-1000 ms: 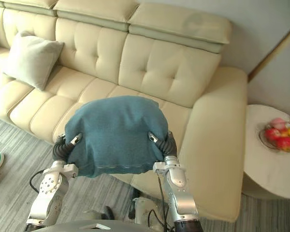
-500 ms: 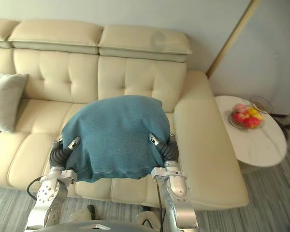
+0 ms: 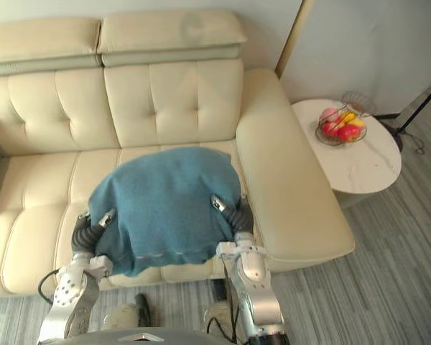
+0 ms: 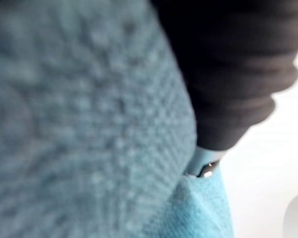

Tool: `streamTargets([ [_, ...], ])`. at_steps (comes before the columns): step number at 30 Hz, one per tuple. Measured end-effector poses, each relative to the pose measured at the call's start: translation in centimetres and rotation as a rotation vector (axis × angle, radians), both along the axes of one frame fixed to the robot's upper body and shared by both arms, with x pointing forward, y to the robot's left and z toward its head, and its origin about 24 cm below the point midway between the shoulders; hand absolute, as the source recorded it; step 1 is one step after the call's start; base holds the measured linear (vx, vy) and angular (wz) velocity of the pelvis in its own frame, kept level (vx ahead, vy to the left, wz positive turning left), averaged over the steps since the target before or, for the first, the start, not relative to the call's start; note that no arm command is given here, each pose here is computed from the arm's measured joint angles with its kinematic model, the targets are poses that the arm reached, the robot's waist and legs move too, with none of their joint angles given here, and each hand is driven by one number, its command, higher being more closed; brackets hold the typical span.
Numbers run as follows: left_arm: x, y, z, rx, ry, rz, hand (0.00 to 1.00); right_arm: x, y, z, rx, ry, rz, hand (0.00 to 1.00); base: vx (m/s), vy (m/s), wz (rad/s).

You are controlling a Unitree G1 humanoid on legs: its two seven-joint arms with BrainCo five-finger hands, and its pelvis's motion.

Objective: Pick up cushions and gather them together orderly.

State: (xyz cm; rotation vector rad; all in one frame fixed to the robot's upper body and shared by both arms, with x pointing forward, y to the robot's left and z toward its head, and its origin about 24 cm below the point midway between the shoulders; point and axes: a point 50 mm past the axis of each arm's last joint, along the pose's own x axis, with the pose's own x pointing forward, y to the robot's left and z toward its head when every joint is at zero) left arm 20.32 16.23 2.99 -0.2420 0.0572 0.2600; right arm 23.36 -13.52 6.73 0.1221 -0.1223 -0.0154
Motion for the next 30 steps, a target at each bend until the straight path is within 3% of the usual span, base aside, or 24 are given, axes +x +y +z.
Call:
streamTargets([
  [5, 2.3, 0.9, 2.5, 0.010, -0.098, 0.120, 1.00, 1.9, 2.6, 3.0, -0.037, -0.141, 0.032, 1.00, -0.05, -0.004, 0.16],
  [13, 8.5, 1.2, 9.9, 0.207, -0.360, 0.272, 1.00, 5.8, 4.8, 9.1, -0.106, -0.390, -0.094, 1.00, -0.07, -0.035, 0.14],
  [19, 13.0, -0.8, 19.0, 0.227, -0.609, 0.269, 1.00, 7.1, 3.5, 16.3, -0.042, -0.627, -0.332, 1.00, -0.05, -0.034, 0.25],
  [26, 13.9, -3.1, 30.9, 0.236, -0.902, 0.247, 1.00, 6.4, 2.0, 26.1, 0.064, -0.919, -0.523, 1.00, -0.05, -0.033, 0.16],
  [27, 14.1, -3.2, 32.3, 0.229, -0.918, 0.246, 1.00, 6.7, 1.9, 27.2, 0.078, -0.927, -0.542, 0.00, 0.00, 0.000, 0.00],
  [28, 14.3, -3.2, 33.1, 0.206, -0.916, 0.244, 0.00, 7.6, 1.7, 28.1, 0.087, -0.904, -0.561, 0.00, 0.00, 0.000, 0.00],
  [30, 14.7, -3.1, 33.4, 0.186, -0.901, 0.244, 0.00, 8.8, 1.4, 28.7, 0.077, -0.852, -0.581, 0.00, 0.00, 0.000, 0.00],
])
